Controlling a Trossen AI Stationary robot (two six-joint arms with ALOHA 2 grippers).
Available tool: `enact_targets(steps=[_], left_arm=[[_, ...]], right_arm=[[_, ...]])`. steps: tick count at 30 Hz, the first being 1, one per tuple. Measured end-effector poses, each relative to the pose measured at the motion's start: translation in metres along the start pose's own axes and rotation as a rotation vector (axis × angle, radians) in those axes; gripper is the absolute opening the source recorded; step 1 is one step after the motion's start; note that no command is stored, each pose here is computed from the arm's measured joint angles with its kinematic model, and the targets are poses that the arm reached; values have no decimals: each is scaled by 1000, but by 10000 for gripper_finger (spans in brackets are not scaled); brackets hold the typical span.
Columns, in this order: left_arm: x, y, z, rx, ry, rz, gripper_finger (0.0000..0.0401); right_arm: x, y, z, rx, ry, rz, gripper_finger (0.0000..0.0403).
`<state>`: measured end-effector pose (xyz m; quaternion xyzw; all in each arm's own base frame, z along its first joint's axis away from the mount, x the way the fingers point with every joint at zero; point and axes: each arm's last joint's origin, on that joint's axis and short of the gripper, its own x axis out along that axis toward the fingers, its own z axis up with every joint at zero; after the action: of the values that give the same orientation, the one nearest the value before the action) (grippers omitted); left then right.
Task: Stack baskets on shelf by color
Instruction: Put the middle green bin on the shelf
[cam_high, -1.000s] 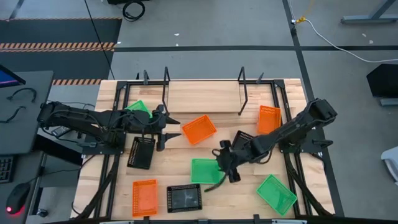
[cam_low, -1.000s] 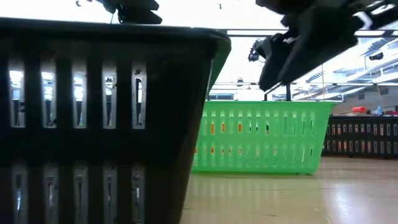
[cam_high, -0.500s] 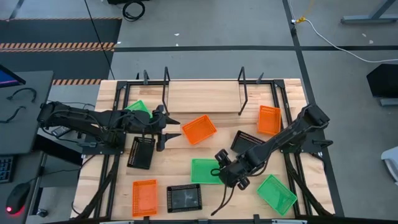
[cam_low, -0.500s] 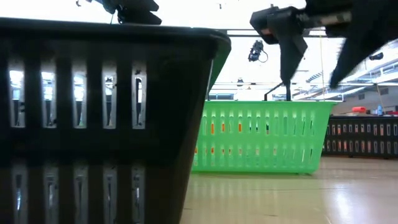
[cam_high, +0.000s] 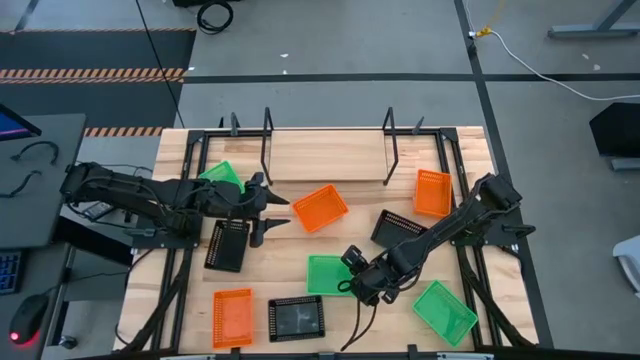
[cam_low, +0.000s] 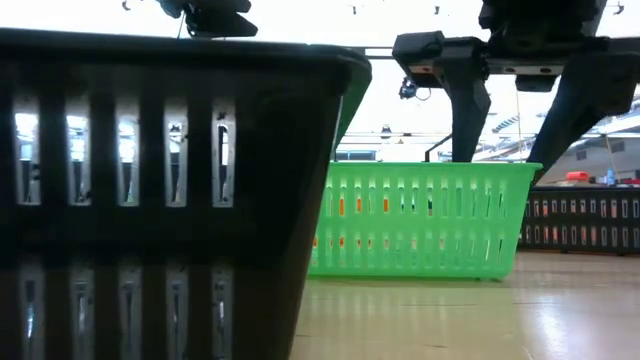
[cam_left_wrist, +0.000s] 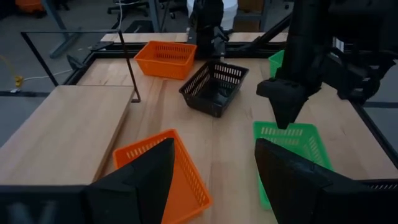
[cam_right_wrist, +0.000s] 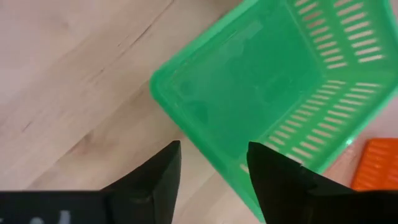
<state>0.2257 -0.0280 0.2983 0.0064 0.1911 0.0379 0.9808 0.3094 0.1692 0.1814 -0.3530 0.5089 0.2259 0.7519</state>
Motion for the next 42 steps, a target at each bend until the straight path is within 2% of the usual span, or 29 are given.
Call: enact_targets(steps=[9, 18, 26, 30, 35, 38, 42], left_arm=[[0, 0, 0, -2, -2, 0, 231], [0, 0, 0, -7, 1, 0, 231], [0, 0, -1, -5, 9, 0, 231], [0, 0, -1, -6, 8, 0, 231], [0, 0, -1, -6, 9, 1, 231], [0, 0, -1, -5, 7, 0, 231], [0, 0, 2, -10, -16, -1, 231]], right_arm=[[13, 0, 2, -35, 2, -3, 134], [28, -7, 2, -7, -22, 9, 98], [17, -13, 10, -3, -36, -3, 11], [3, -19, 21, 32, -56, -66, 19], [-17, -29, 33, 84, -60, -89, 8], [-26, -41, 33, 158, -13, -171, 11], [-29, -71, 21, 301, 32, -230, 9]])
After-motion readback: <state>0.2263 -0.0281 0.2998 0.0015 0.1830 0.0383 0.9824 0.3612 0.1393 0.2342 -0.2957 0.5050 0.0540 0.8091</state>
